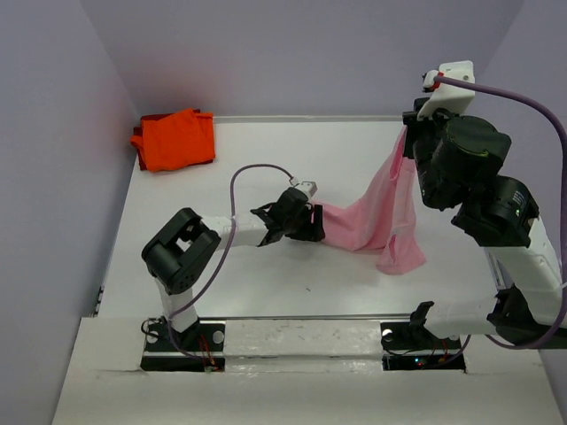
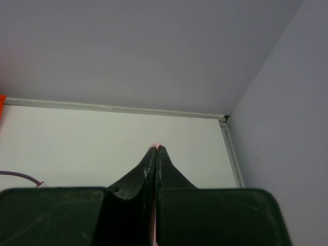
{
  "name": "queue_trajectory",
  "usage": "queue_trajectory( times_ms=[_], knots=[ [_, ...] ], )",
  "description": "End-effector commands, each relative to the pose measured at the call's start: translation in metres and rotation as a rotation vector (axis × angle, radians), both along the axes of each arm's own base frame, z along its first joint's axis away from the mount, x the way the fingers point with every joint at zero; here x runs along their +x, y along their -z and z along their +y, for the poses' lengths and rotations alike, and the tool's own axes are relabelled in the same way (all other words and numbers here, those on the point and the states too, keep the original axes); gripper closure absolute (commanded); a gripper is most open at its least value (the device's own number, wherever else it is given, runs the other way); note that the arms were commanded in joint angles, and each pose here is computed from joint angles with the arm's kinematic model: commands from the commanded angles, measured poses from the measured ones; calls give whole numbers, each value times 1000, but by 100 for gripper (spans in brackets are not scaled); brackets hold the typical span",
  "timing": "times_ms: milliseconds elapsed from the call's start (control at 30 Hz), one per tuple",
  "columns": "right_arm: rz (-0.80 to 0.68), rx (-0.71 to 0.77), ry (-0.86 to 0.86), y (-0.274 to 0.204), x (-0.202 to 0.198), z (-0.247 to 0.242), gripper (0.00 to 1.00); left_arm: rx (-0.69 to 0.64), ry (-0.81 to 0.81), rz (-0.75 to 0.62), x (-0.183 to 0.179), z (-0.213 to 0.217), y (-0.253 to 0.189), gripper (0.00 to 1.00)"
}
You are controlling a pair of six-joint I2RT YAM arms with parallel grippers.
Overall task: Fold and stack the t-shirts
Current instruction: Flatten out the tshirt
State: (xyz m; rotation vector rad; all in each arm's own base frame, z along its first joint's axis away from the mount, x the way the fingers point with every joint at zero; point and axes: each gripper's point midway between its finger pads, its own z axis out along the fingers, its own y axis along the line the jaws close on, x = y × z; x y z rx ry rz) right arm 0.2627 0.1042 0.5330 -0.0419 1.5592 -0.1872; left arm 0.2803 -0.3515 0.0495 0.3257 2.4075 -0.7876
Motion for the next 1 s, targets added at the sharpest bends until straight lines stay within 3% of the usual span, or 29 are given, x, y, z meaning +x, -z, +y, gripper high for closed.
queue_trajectory(
  times_ms=[0, 267, 300, 333, 433, 467, 667, 767, 867, 933, 967],
  knots=[
    [-40, 54, -1, -12, -6, -8, 100, -24, -1, -27, 14, -15, -2, 28],
    [-53, 67, -21, -17, -10, -12, 100, 50, -12, -55, 24, -11, 17, 33],
    [-52, 67, -24, -16, -10, -11, 100, 65, -14, -61, 25, -10, 20, 38],
    [-50, 63, -25, -15, -10, -11, 100, 89, -25, -70, 28, -6, 25, 59],
    [-46, 58, -24, -12, -11, -13, 100, 105, -34, -84, 30, -3, 26, 95],
    [-38, 47, -22, -7, -10, -11, 100, 99, -37, -86, 28, -1, 22, 100],
    [-21, 33, -13, 6, -11, -15, 100, 116, -114, -190, 26, 32, -30, 100],
    [-15, 33, -14, 11, -13, -17, 100, 62, -153, -297, 17, 55, -106, 100],
    [-9, 31, -12, 16, -14, -17, 100, 52, -188, -344, 4, 80, -153, 100],
    [-4, 36, -8, 18, -16, -21, 100, -62, -235, -444, -11, 103, -235, 100],
    [-4, 37, -3, 18, -17, -23, 100, -87, -249, -466, -17, 112, -253, 100]
  ],
)
